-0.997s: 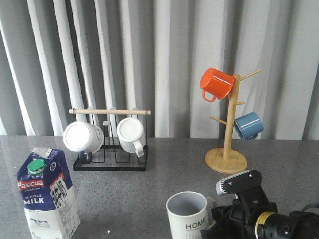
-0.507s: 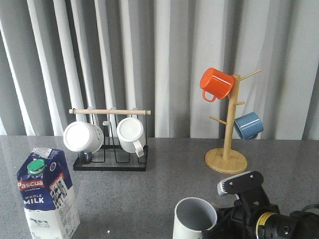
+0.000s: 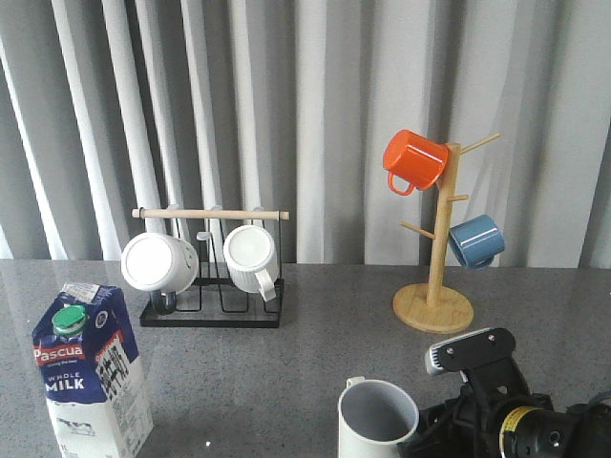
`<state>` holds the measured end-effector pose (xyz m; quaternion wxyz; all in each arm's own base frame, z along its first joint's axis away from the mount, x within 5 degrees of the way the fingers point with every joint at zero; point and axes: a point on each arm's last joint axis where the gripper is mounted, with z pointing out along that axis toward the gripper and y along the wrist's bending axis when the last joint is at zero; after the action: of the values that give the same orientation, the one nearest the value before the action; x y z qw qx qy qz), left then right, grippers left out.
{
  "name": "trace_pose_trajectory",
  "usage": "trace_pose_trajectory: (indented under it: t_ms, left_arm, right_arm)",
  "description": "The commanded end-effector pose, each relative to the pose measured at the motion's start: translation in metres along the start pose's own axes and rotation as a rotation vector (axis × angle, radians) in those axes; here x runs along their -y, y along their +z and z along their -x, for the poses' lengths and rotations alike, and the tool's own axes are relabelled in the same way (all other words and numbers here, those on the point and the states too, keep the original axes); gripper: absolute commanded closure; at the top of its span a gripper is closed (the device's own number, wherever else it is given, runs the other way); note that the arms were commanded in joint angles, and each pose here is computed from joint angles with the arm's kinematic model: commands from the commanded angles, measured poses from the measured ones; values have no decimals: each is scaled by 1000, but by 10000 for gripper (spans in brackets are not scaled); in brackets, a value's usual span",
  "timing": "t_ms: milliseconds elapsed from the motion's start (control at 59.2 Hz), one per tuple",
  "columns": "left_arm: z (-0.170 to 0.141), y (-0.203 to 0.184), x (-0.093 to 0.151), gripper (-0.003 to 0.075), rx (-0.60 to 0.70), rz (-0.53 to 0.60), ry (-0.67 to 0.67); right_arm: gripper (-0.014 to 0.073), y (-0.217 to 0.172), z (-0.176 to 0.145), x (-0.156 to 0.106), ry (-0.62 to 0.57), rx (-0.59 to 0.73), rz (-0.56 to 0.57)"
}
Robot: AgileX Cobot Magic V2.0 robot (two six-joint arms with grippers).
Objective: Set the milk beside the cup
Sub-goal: 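Slide the white mug with the right gripper toward the table center, then open the right gripper and withdraw it from the mug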
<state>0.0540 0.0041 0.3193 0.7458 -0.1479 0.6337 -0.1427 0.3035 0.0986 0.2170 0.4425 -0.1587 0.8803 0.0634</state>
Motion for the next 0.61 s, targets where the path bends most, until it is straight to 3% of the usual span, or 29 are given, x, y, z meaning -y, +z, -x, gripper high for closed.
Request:
trace_pose_trajectory:
  t_ms: [0, 389, 490, 591]
  left_arm:
    - [13, 2, 8, 358, 57, -47, -5]
    - [13, 2, 8, 358, 57, -47, -5]
    - [13, 2, 8, 358, 57, -47, -5]
    - [13, 2, 8, 358, 57, -47, -5]
  right_arm:
    - [233, -24, 24, -3, -27, 85, -13]
    - [251, -132, 45, -11, -81, 187, -144]
    - [302, -166, 41, -14, -113, 196, -155]
    - [417, -197, 31, -19, -131, 179, -106]
